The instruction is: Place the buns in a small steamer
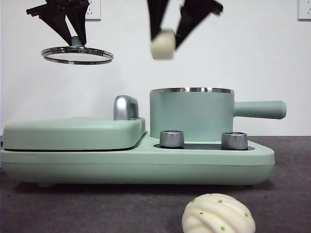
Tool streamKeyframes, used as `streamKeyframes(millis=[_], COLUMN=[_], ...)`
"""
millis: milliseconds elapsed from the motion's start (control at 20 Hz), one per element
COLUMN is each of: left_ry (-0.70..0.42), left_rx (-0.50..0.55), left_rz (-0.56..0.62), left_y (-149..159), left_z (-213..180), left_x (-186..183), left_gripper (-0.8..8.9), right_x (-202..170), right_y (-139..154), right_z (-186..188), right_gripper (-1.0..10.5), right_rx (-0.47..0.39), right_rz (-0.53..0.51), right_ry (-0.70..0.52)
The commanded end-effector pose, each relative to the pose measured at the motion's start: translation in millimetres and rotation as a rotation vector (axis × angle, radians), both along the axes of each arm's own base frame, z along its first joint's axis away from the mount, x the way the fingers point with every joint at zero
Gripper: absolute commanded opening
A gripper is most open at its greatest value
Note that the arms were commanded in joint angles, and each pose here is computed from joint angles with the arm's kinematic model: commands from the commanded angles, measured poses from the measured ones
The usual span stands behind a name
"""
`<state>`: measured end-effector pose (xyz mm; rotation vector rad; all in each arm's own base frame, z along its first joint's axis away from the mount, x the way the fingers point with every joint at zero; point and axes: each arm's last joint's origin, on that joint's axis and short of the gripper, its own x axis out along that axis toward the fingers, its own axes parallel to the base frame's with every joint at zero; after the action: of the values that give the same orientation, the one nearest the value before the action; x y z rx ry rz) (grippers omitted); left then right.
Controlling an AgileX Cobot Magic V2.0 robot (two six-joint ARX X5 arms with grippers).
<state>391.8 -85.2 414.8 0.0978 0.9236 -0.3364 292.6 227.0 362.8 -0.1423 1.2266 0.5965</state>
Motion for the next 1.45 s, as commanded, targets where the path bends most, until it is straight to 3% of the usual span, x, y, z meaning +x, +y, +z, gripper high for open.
streamKeyframes(millis=[50, 300, 700, 950, 1050, 1200, 1450], left_ry=[-0.069, -0.069, -0.069, -0.069, -0.069, -0.069, -0.071], left_rx=[-0.015, -0.016, -0.016, -0.016, -0.016, -0.016, -0.019], left_rz=[0.000, 0.001, 0.001, 0.000, 0.001, 0.001, 0.003], left_y=[0, 0, 0, 0, 0, 0, 0], left_z=[16, 16, 16, 16, 16, 16, 16], left_x=[-6, -6, -6, -6, -6, -6, -5], left_gripper=[1.14, 1.14, 1.14, 1.14, 1.14, 1.14, 1.14], right_x=[27, 67, 83, 84, 85, 84, 61], right_y=[-2, -9, -6, -7, -7, -11, -24], right_z=[-11, -46, -79, -79, -79, -66, -10], right_gripper=[2.0, 2.0, 2.1, 3.8, 4.5, 4.5, 4.5], right_rx=[-0.022, -0.054, -0.088, -0.087, -0.081, -0.075, 0.016], right_rz=[-0.013, -0.049, -0.018, -0.019, -0.019, -0.027, -0.032], right_ry=[0.009, 0.061, 0.125, 0.125, 0.114, 0.111, 0.038])
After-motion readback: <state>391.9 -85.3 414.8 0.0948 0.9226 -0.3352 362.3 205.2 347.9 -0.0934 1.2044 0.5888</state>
